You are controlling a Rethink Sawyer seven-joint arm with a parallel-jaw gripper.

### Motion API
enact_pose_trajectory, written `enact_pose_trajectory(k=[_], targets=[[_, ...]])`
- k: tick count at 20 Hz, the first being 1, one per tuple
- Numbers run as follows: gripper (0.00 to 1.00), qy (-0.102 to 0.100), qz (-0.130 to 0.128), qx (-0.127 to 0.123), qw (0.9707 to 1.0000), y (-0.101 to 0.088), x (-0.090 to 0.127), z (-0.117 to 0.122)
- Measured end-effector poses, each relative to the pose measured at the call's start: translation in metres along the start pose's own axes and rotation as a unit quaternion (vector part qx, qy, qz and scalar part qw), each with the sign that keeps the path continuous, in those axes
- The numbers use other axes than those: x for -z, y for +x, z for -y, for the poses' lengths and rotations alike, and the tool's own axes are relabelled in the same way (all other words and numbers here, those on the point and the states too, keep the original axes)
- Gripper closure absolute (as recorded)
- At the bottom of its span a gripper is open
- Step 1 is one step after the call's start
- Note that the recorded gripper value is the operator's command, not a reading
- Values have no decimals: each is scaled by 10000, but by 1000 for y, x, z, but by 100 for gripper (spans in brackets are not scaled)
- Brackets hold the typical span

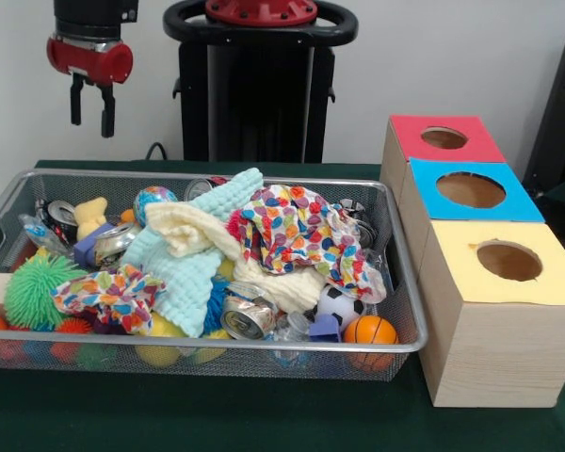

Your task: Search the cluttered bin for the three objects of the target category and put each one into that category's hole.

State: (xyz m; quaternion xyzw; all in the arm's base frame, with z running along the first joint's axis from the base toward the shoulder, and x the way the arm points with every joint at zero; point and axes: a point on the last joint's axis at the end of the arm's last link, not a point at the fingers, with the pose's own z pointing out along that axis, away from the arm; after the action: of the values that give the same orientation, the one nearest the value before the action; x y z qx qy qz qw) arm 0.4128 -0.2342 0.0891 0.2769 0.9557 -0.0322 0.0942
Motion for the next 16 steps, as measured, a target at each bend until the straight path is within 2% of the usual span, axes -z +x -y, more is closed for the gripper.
enact_pose_trajectory(k=[6, 11, 16], targets=[[0, 8, -198, -165, 9997, -1, 9, -3], [0, 175, -659, -372, 9970, -4, 24, -1], [0, 295, -946, -396, 9943, -8, 36, -1]])
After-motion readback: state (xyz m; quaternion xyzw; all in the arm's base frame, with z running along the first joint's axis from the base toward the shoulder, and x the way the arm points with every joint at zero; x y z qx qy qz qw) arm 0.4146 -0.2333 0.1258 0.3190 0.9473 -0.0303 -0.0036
